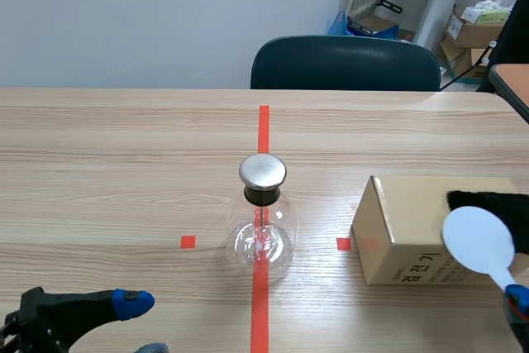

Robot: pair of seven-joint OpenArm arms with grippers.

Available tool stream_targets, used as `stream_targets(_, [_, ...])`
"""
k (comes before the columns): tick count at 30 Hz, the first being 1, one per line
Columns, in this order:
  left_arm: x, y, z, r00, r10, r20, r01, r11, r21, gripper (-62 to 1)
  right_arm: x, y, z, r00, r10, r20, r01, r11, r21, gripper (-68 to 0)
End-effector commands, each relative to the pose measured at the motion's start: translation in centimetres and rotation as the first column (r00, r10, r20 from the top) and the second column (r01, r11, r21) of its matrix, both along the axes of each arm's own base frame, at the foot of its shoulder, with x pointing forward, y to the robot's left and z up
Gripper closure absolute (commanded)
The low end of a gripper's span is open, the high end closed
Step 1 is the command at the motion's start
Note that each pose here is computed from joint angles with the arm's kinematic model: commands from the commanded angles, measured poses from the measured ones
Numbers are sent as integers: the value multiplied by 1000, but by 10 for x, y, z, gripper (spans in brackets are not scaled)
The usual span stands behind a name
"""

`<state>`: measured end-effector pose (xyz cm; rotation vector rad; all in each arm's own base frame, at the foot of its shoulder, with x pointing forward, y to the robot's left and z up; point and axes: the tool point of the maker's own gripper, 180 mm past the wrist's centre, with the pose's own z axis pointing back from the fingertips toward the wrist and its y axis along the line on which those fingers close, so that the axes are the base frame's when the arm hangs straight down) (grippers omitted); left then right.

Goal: Do the electroscope experiment

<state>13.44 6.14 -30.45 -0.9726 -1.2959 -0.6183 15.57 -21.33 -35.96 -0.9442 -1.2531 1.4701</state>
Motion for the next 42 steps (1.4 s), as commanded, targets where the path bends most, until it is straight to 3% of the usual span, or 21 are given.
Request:
stream_targets(1, [2,-3,8,1000,4,16,-3,1000,-31,-328,4,-24,3,993,-116,11,116,993,-21,-17])
stream_targets(3, [2,-3,8,1000,4,16,-3,1000,-31,-328,6,-40,3,980,-201,16,201,979,-36,-17])
stream_targets(5, [2,-3,8,1000,4,16,-3,1000,-31,-328,6,-39,3,982,-189,15,190,981,-39,-17])
stream_targets(8, [2,-3,8,1000,4,16,-3,1000,-31,-328,3,-9,3,1000,-27,9,27,1000,-12,-17])
stream_targets(10, [2,-3,8,1000,4,16,-3,1000,-31,-328,-2,9,4,997,76,6,-76,997,6,-17])
stream_targets(11, [2,-3,8,1000,4,16,-3,1000,-31,-328,-4,12,4,996,91,6,-91,996,9,-17])
stream_targets(12, [2,-3,8,1000,4,16,-3,1000,-31,-328,-4,10,3,997,80,4,-80,997,9,-17])
stream_targets(14, [2,-3,8,1000,4,16,-3,1000,-31,-328,1,-7,3,1000,-22,9,22,1000,-2,-17])
stream_targets(17, [2,-3,8,1000,4,16,-3,1000,-31,-328,6,-40,3,979,-202,17,202,979,-32,-17])
stream_targets(19, [2,-3,8,1000,4,16,-3,1000,-31,-328,6,-44,3,975,-222,17,222,974,-38,-17])
stream_targets(22, [2,-3,8,1000,4,16,-3,1000,-31,-328,5,-20,3,996,-85,11,86,996,-21,-17])
stream_targets(24, [2,-3,8,1000,4,16,-3,1000,-31,-328,0,-1,3,1000,22,7,-22,1000,-3,-17])
stream_targets(26, [2,-3,8,1000,4,16,-3,1000,-31,-328,-2,5,3,999,51,7,-51,999,5,-17])
stream_targets(29, [2,-3,8,1000,4,16,-4,1000,-31,-328,3,-19,3,996,-92,11,93,996,-15,-17])
stream_targets(31, [2,-3,8,1000,4,16,-4,1000,-31,-328,6,-41,3,978,-210,16,211,977,-36,-17])
stream_targets(33, [2,-3,8,1000,4,16,-4,1000,-31,-328,6,-47,3,971,-238,18,239,970,-43,-17])
stream_targets(37, [2,-3,8,1000,4,16,-4,1000,-31,-328,4,-14,3,998,-54,10,55,998,-16,-17])
stream_targets(39, [2,-3,8,1000,4,16,-4,1000,-31,-328,-1,3,3,999,42,7,-42,999,0,-17])
stream_targets(41, [2,-3,8,1000,4,16,-4,1000,-31,-328,-1,5,3,999,47,6,-47,999,4,-17])
stream_targets(42, [2,-3,8,1000,4,16,-4,1000,-31,-328,0,-3,3,1000,3,8,-3,1000,0,-17])
